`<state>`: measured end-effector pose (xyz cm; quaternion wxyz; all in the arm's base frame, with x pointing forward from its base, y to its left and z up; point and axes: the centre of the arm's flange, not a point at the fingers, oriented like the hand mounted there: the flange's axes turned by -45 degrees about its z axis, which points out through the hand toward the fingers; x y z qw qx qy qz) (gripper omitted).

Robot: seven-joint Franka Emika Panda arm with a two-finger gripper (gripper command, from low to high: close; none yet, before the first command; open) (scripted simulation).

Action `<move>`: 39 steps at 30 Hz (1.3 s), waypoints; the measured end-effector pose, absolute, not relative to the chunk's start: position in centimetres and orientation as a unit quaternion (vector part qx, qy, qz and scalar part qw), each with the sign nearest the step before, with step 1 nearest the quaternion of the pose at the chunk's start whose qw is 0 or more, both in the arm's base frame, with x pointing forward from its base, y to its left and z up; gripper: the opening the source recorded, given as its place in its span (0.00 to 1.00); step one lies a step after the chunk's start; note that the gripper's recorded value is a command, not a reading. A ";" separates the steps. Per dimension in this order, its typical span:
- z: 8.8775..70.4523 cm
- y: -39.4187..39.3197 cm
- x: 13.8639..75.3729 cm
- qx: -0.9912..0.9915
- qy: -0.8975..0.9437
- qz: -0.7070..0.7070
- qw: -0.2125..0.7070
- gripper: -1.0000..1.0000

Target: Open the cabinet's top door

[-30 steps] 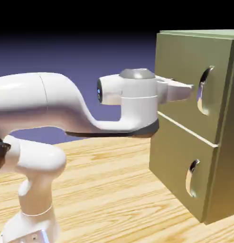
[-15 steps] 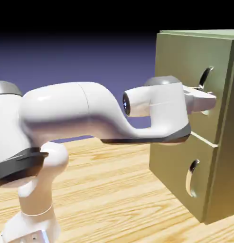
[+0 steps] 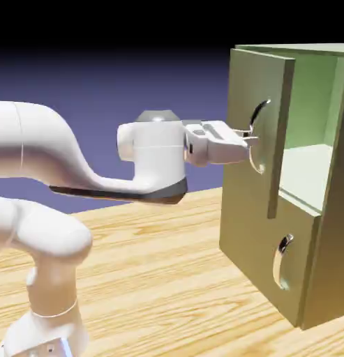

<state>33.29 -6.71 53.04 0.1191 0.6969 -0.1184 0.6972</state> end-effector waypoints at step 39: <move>53.1 21.2 20.8 0.590 -0.390 0.590 0.390 0.00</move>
